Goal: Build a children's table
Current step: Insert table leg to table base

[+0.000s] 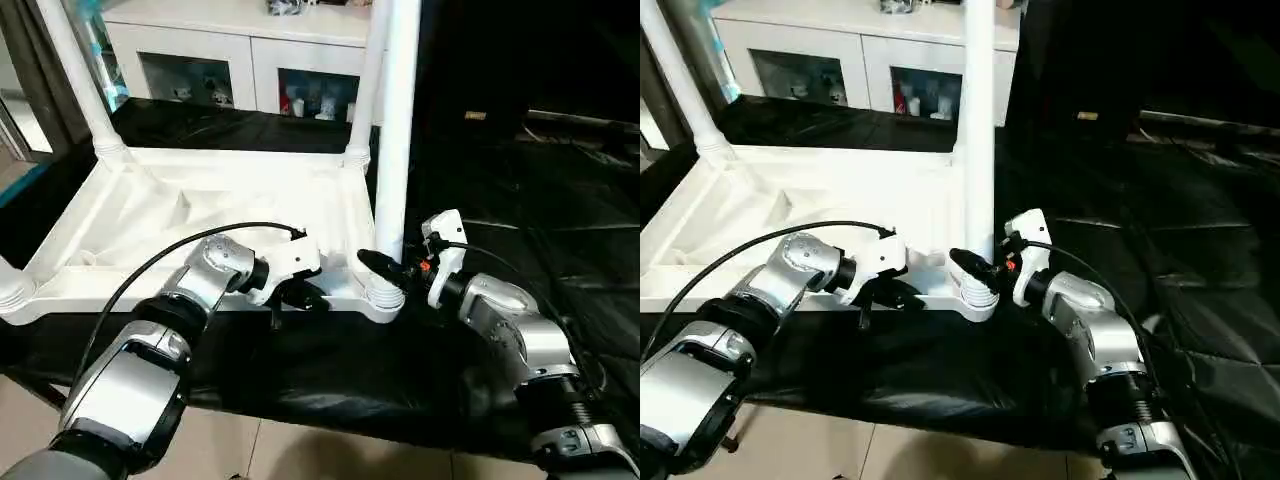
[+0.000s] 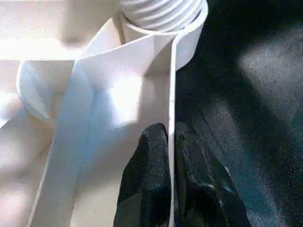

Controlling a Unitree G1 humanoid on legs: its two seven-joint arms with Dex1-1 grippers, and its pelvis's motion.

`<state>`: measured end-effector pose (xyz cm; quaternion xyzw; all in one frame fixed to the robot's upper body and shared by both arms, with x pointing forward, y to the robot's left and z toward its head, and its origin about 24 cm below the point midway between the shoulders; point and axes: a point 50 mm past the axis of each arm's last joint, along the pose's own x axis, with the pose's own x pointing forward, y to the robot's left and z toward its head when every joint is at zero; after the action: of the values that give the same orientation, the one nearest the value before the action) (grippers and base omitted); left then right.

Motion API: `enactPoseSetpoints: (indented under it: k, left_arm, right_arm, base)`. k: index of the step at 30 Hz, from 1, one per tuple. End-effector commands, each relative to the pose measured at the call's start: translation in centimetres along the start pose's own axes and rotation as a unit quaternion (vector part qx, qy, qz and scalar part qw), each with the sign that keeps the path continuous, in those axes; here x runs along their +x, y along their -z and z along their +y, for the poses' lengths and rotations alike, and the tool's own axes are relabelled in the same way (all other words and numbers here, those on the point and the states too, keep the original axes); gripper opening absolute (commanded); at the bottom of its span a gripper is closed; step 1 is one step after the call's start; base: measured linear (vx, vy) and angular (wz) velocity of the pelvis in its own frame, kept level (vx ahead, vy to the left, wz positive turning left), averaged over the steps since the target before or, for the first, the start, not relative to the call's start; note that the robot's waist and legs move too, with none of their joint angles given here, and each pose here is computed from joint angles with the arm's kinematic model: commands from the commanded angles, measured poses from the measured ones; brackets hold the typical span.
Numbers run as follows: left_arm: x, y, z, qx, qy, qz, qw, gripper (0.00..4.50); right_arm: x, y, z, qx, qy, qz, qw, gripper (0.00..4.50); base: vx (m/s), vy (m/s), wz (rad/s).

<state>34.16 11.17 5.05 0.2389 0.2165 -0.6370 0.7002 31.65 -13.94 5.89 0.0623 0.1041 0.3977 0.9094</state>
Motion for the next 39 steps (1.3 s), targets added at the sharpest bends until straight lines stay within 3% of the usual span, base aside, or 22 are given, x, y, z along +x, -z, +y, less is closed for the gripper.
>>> enactPoseSetpoints:
  k: [1, 7, 8, 16, 25, 30, 39]
  left_arm:
    - [0.3, -0.8, 0.1, 0.008, 0.006, -0.014, 1.000, 0.36]
    - [0.4, -0.6, 0.2, 0.005, 0.002, -0.010, 1.000, 0.36]
    - [0.4, -0.6, 0.2, 0.003, 0.003, -0.012, 1.000, 0.01]
    - [0.3, -0.5, 0.2, -0.002, 0.000, -0.015, 1.000, 0.01]
    - [0.4, -0.6, 0.2, -0.017, -0.003, -0.037, 0.999, 0.00]
    - [0.2, -0.6, 0.3, -0.019, -0.014, -0.045, 0.999, 0.00]
    - [-0.3, -0.7, 0.7, -0.021, -0.036, -0.053, 0.998, 0.00]
  right_arm:
    - [-0.2, 0.3, -0.3, -0.001, 0.011, 0.003, 1.000, 1.88]
    - [-0.2, 0.3, -0.3, -0.002, 0.010, 0.002, 1.000, 1.88]
    - [-0.2, 0.3, -0.3, -0.002, 0.009, 0.002, 1.000, 1.88]
    - [-0.2, 0.4, -0.3, 0.001, 0.014, -0.002, 1.000, 1.88]
    - [-0.6, 1.5, -0.3, 0.036, 0.022, -0.015, 0.999, 1.88]
    - [-1.1, 1.8, -0.8, 0.067, 0.045, -0.050, 0.995, 1.88]
    - [-2.6, 4.2, -0.9, 0.111, 0.090, -0.104, 0.984, 1.88]
  base:
    - [0.000, 0.000, 0.00]
    - [0.000, 0.000, 0.00]
    - [0.000, 0.000, 0.00]
    - [0.000, 0.000, 0.00]
    - [0.000, 0.000, 0.00]
    - [0.000, 0.000, 0.00]
    - [0.000, 0.000, 0.00]
